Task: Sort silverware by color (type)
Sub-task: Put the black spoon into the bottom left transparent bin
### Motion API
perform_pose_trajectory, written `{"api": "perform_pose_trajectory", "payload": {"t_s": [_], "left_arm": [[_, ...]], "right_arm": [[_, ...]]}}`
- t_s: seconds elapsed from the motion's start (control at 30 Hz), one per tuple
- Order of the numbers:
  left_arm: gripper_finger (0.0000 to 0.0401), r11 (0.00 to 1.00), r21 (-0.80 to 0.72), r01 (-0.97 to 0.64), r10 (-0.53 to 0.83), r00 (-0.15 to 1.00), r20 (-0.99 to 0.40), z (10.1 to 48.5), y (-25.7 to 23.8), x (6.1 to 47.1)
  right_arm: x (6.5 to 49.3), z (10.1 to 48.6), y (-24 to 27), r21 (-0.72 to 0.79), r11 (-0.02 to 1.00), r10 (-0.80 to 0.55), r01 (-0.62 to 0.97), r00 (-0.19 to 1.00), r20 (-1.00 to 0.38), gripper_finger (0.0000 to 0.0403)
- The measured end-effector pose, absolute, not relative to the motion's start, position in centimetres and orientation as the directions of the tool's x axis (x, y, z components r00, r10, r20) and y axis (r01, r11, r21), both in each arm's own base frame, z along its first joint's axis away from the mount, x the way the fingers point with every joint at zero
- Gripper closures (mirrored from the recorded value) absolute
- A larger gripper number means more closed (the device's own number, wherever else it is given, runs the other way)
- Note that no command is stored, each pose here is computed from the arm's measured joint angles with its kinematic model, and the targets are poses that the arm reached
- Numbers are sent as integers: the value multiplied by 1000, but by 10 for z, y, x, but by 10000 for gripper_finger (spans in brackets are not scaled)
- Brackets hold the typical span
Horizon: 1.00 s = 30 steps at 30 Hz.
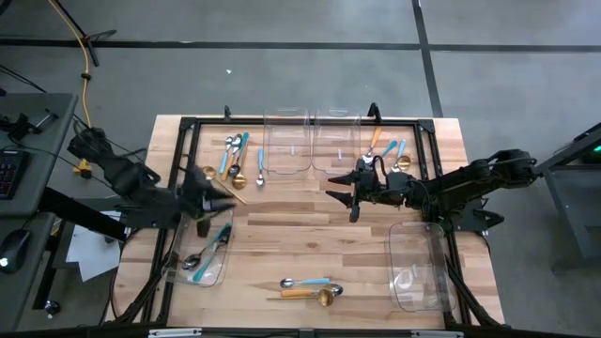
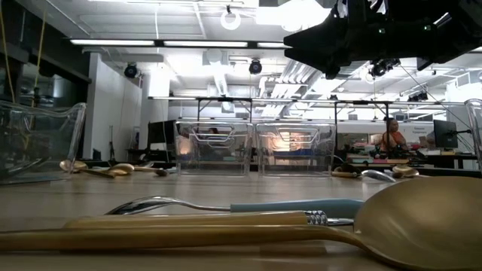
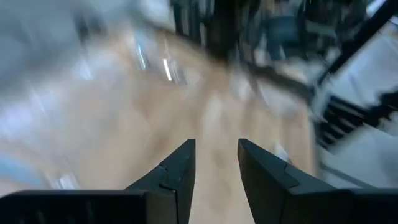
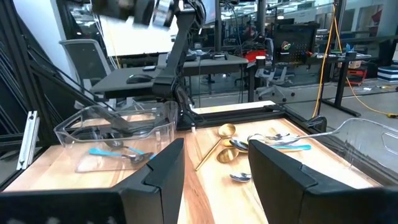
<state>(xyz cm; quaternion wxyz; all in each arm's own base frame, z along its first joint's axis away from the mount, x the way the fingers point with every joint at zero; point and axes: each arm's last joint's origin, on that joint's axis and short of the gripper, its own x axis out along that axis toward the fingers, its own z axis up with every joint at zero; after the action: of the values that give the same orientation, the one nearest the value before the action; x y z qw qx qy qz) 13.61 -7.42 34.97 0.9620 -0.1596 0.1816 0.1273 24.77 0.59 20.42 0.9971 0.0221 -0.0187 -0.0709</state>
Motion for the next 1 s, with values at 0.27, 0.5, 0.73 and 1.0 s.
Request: {"api": "perform_pose_trajectory", "payload": {"t_s": [0.27,0.5,0.73,1.0], "left_arm": [[290,938,56,-343,346,905,-249,361,-51,152],[291,985,51,-164,169,979,-114,301,-30,187],[290,991,39,-129,124,986,108,240,-10,182],[290,989,37,-142,134,979,156,204,-7,168]], "right_arm": [[248,206,6,28,990,-143,141,989,49,240],[248,208,6,33,990,-143,141,987,75,240],[247,209,6,30,990,-143,141,986,84,240],[247,210,6,10,990,-143,143,985,96,240]]}}
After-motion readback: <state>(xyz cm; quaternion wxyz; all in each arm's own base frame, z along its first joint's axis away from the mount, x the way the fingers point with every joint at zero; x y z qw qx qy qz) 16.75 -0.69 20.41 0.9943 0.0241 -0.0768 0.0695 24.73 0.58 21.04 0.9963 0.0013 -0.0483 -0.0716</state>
